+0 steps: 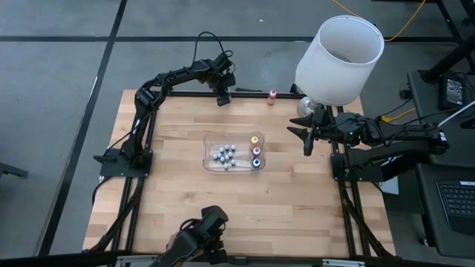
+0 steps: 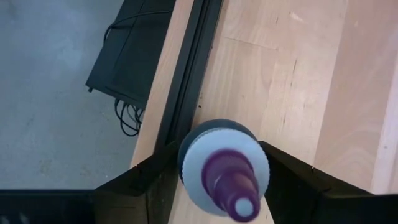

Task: Pick & Place food coloring
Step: Put the large violet food coloring bottle into the transparent bin

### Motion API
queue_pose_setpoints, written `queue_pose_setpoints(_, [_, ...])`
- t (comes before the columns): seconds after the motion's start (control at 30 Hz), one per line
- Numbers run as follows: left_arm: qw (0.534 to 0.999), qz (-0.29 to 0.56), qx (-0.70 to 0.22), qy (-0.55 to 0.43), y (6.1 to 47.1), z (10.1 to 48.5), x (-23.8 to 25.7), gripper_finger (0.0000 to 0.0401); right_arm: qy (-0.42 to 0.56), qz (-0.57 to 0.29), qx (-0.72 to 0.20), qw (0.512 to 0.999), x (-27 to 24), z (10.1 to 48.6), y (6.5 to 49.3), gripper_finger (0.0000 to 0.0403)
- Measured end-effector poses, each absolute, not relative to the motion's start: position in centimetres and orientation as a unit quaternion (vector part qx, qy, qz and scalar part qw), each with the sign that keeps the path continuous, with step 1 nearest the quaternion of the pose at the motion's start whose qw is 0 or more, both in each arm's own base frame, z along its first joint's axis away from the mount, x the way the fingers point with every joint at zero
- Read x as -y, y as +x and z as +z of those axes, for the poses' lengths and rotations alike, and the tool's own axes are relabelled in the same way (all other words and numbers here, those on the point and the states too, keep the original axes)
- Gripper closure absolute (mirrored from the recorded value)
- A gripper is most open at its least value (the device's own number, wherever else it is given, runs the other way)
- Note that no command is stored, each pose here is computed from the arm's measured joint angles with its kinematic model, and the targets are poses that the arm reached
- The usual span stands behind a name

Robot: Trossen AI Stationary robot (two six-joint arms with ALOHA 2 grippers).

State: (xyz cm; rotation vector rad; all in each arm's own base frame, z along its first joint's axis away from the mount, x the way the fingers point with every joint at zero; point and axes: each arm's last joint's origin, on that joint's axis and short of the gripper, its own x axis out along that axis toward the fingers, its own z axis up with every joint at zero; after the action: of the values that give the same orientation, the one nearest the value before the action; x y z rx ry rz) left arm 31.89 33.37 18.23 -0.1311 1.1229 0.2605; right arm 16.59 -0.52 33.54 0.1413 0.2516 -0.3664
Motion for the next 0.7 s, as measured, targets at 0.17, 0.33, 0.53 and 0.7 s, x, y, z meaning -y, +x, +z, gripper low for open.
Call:
queue_pose_setpoints(0.17, [0.838, 0.126, -0.528, -0.061, 31.8, 18.6, -33.3, 0.0199, 0.069, -0.182, -0.134, 0.972, 0.5, 33.4, 16.5, 0.0254])
queue_pose_setpoints(0.33, [0.848, 0.137, -0.510, -0.050, 31.8, 19.9, -33.3, 0.0198, 0.076, -0.185, -0.146, 0.969, 0.5, 33.1, 16.5, 0.0254])
queue_pose_setpoints(0.53, [0.848, 0.137, -0.509, -0.049, 31.8, 20.0, -33.3, 0.0201, 0.076, -0.185, -0.147, 0.969, 0.5, 33.1, 16.5, 0.0254])
queue_pose_setpoints(0.7, [0.848, 0.137, -0.509, -0.050, 31.7, 20.0, -33.4, 0.0201, 0.076, -0.185, -0.147, 0.969, 0.5, 33.1, 16.5, 0.0254])
